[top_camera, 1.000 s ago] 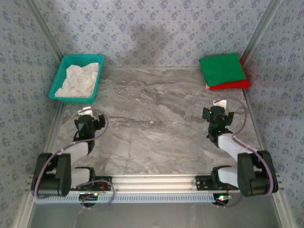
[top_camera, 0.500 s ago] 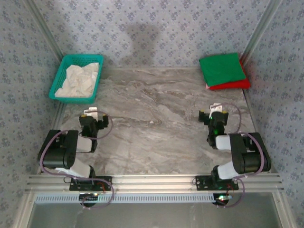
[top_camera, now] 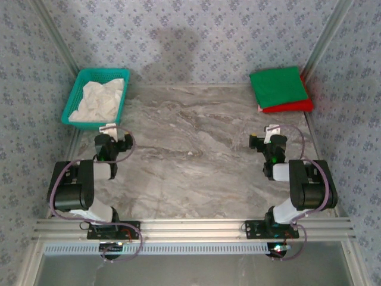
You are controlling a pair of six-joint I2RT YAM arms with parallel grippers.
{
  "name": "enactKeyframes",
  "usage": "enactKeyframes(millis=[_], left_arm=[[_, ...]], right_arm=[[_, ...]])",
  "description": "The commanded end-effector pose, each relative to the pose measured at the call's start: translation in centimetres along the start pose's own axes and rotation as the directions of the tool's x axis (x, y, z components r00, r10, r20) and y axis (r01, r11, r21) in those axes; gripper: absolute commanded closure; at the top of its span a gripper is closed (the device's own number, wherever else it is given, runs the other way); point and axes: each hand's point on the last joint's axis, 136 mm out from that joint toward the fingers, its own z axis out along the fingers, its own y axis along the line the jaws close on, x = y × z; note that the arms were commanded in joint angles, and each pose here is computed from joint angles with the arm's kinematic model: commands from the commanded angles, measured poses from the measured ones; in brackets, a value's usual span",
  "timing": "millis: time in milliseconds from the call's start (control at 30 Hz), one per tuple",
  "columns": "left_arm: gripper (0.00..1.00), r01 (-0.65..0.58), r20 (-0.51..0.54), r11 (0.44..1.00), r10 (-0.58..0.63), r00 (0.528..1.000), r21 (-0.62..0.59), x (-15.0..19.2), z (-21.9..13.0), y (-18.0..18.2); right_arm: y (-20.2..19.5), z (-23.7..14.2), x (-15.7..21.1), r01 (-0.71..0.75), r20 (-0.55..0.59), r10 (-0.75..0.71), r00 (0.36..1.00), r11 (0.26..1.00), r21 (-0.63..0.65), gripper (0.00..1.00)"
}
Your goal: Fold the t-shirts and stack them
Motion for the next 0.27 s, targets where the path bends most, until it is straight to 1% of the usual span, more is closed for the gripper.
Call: enactKeyframes(millis=[0, 133, 167, 233], left_arm=[[0.02, 0.01, -0.014, 1.0, -0.01, 1.0, 0.022, 0.2, 0.1, -0.5], [0.02, 0.005, -0.013, 1.0, -0.005, 1.0, 0.023, 0.2, 0.1, -0.6], [0.02, -0.002, -0.007, 0.999, 0.002, 1.0, 0.038, 0.3, -0.1, -0.8], [0.02, -0.056, 0.086, 0.994, 0.048, 0.995, 0.096, 0.1, -2.1, -2.3]], right_arm=[[0.3, 0.2, -0.2, -0.018, -0.008, 0.018, 1.0, 0.999, -0.026, 0.0], [0.3, 0.2, -0.1, -0.019, -0.008, 0.018, 1.0, 0.999, -0.029, 0.0], [0.4, 0.2, -0.2, -0.013, -0.005, 0.013, 1.0, 0.999, -0.034, 0.0], [0.5, 0.1, -0.2, -0.014, -0.004, 0.014, 1.0, 0.999, -0.041, 0.0]])
